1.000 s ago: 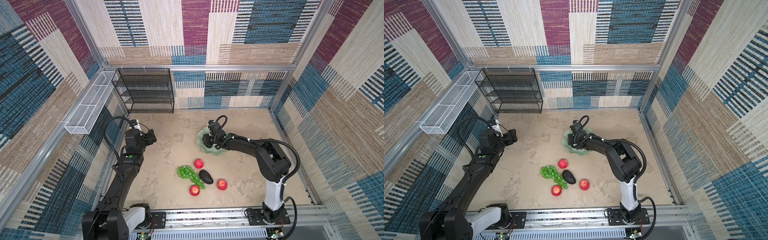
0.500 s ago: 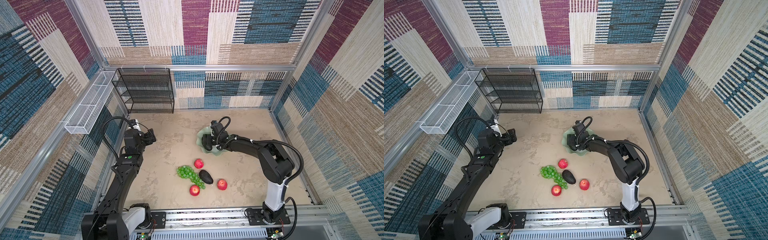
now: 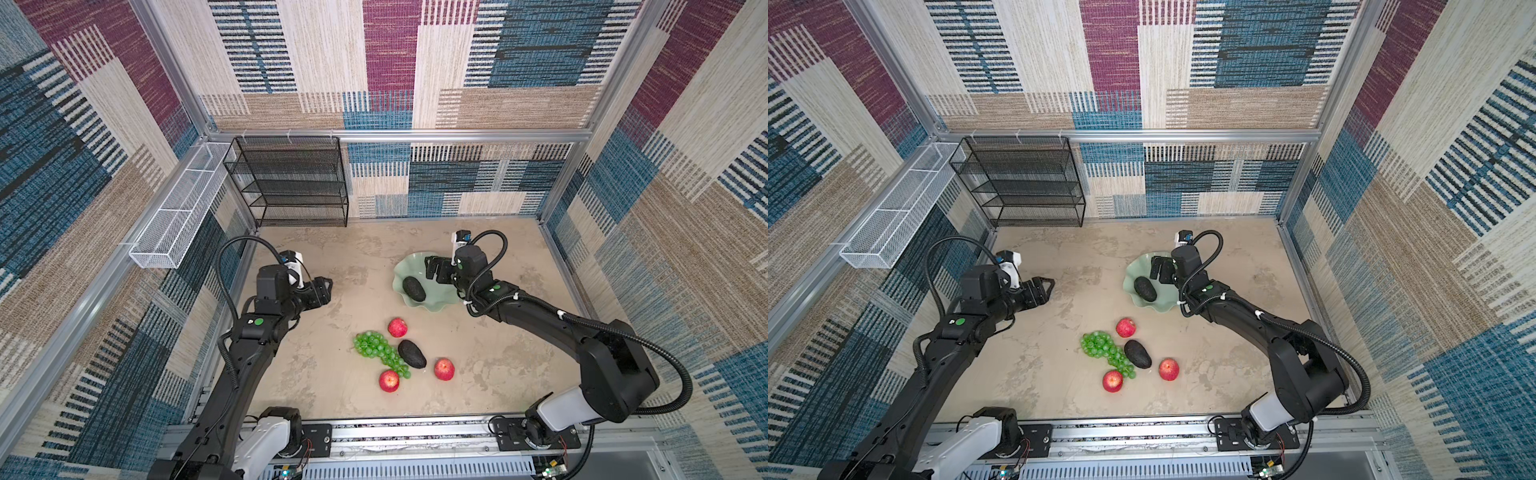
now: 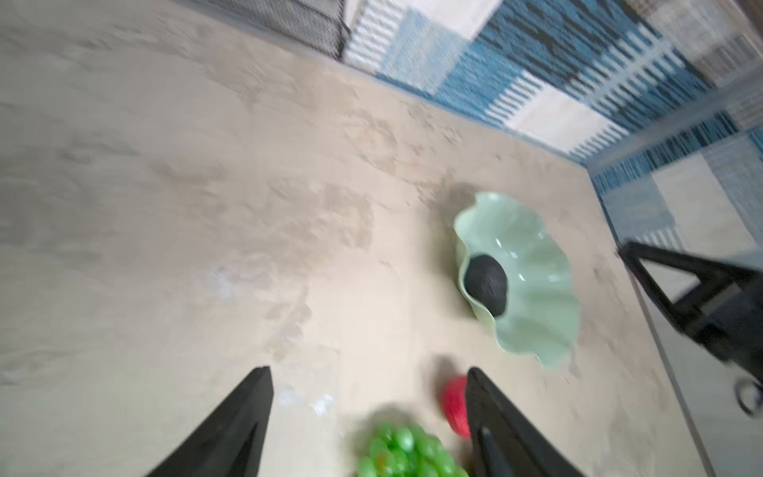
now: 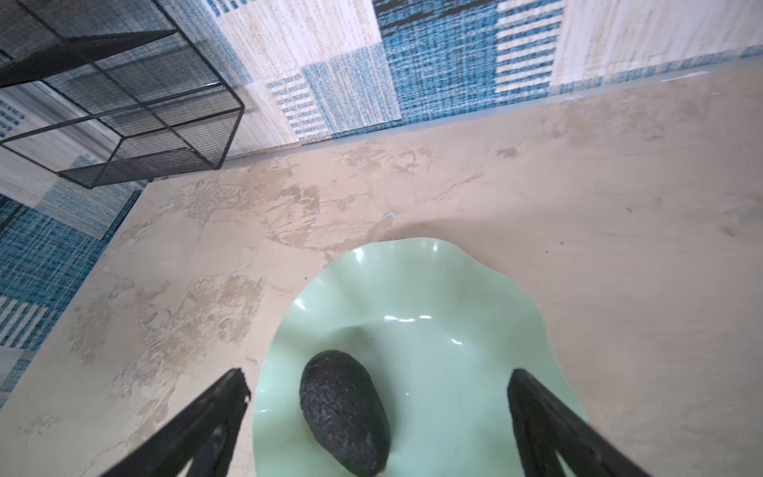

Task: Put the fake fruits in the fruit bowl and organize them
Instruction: 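Carry the avocado into the green bowl with the right gripper and release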

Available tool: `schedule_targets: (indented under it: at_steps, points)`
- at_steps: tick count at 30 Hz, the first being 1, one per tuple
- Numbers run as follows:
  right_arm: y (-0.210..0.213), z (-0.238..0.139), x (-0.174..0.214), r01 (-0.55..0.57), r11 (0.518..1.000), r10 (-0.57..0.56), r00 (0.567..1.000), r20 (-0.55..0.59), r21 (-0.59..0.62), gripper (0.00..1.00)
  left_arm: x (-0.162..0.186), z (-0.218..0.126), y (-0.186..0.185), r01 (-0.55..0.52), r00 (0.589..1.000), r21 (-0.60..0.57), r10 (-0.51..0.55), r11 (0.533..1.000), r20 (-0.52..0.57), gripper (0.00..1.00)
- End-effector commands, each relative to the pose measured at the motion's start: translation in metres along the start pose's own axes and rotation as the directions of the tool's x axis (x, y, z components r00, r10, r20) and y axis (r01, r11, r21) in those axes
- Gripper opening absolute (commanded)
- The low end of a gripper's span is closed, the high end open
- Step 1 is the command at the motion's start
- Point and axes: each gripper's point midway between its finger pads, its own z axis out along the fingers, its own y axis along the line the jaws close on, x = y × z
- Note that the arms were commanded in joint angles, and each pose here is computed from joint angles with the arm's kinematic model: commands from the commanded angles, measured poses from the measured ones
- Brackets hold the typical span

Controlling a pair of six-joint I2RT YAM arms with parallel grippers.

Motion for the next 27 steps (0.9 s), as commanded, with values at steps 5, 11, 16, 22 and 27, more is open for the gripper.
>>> schedule_targets:
  at_steps: [5,11,16,22,27]
  points:
    - [-0.019,-0.007,-0.010,-0.014,0.999,0.011,0.997,0.074,0.037,1.00,0.117,0.006,-0.040,0.012,0.936,0.051,0.007,0.999,-0.351,0.76]
    - [-0.030,-0.009,0.002,-0.027,0.999,0.024,0.998,0.065,0.046,1.00,0.174,-0.001,-0.067,-0.149,0.876,0.129,0.191,0.980,-0.442,0.75]
    - [-0.035,-0.012,0.008,-0.028,0.998,0.025,0.998,0.057,0.053,1.00,0.212,0.003,-0.076,-0.233,0.804,0.139,0.271,0.963,-0.529,0.77]
    - [-0.041,-0.018,0.011,-0.041,0.997,0.038,0.997,0.064,0.061,1.00,0.241,0.010,-0.080,-0.309,0.729,0.144,0.331,0.940,-0.599,0.78]
    - [-0.043,-0.020,0.014,-0.043,0.997,0.039,0.997,0.061,0.066,1.00,0.252,0.017,-0.083,-0.344,0.688,0.144,0.353,0.928,-0.634,0.78]
